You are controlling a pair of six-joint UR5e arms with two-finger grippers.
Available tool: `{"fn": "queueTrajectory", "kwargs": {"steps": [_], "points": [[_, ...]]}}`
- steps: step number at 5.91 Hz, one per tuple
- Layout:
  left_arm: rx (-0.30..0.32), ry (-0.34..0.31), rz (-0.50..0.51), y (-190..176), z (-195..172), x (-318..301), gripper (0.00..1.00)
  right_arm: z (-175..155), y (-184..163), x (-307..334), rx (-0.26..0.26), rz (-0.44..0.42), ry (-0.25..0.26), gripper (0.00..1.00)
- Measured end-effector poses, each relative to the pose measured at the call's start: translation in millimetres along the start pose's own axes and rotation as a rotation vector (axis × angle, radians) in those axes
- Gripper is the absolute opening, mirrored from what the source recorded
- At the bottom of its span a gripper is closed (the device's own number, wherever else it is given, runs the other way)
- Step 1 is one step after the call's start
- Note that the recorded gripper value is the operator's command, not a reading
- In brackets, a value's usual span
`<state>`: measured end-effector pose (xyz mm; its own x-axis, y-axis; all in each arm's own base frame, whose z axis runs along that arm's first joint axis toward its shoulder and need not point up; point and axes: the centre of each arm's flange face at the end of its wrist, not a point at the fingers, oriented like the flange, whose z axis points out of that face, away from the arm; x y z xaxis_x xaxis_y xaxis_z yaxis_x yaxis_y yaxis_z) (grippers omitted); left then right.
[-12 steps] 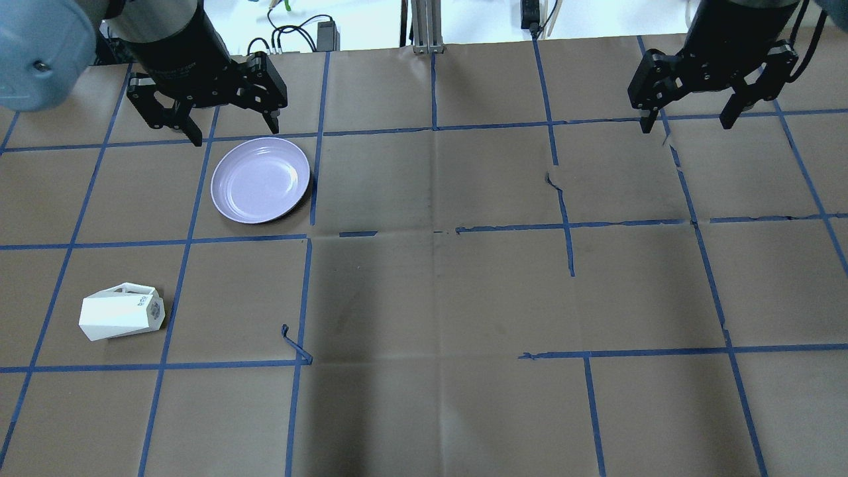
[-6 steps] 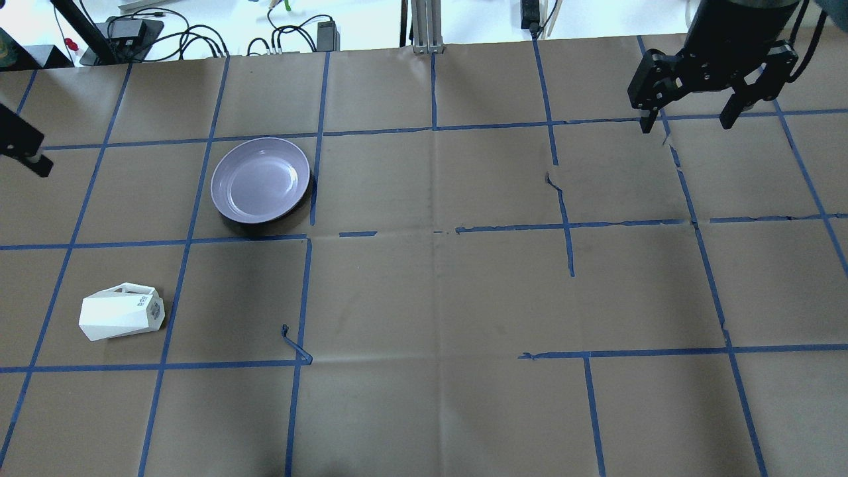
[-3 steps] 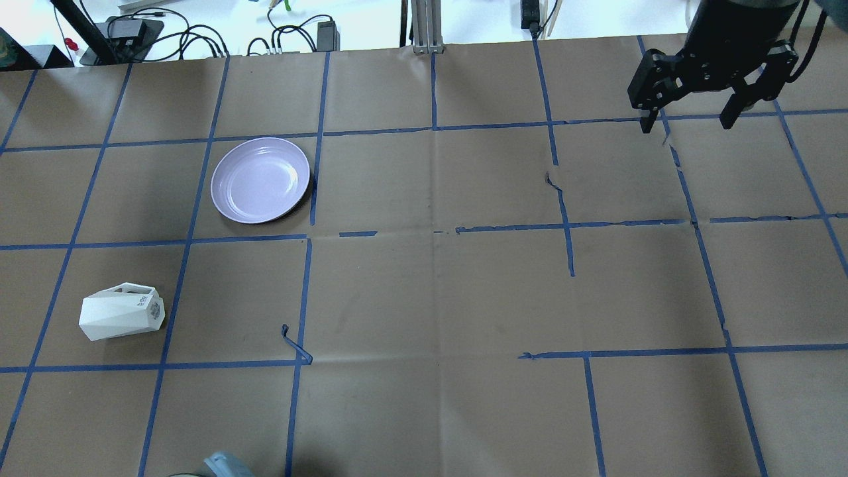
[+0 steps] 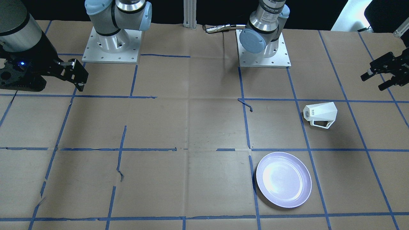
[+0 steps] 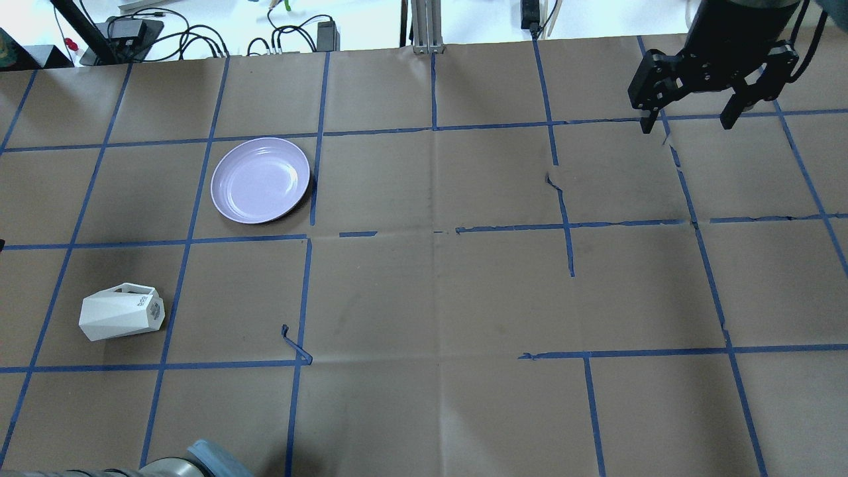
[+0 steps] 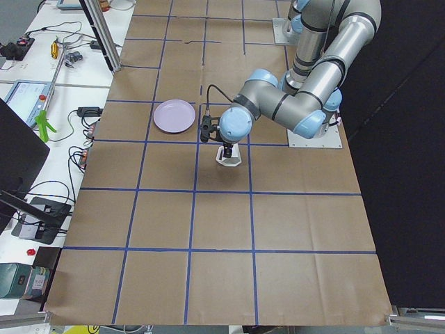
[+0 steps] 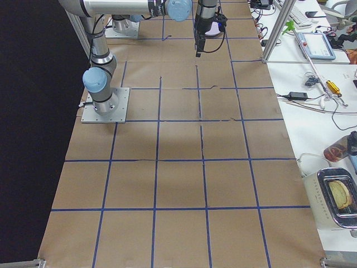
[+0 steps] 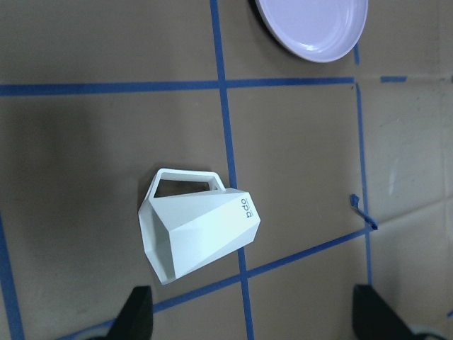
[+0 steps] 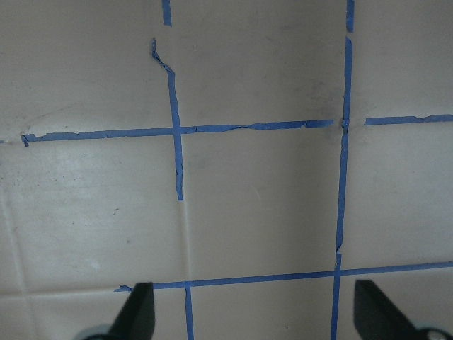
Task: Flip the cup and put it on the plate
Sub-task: 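Move the left gripper out and down toward the white mug lying on its side, then grasp the white mug's base with the left gripper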
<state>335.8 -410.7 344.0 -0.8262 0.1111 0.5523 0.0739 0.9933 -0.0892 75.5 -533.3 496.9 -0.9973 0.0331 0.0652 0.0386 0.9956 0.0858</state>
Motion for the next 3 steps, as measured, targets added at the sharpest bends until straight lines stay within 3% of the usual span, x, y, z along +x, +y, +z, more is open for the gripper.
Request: {"fn": "queueTrajectory", "kwargs": {"steps": [3], "points": [[0.100, 0.360, 0.016, 27.9, 73.7, -105.5, 0.99, 0.0, 0.0, 0.0, 0.000, 0.000, 0.000, 1.00]]}}
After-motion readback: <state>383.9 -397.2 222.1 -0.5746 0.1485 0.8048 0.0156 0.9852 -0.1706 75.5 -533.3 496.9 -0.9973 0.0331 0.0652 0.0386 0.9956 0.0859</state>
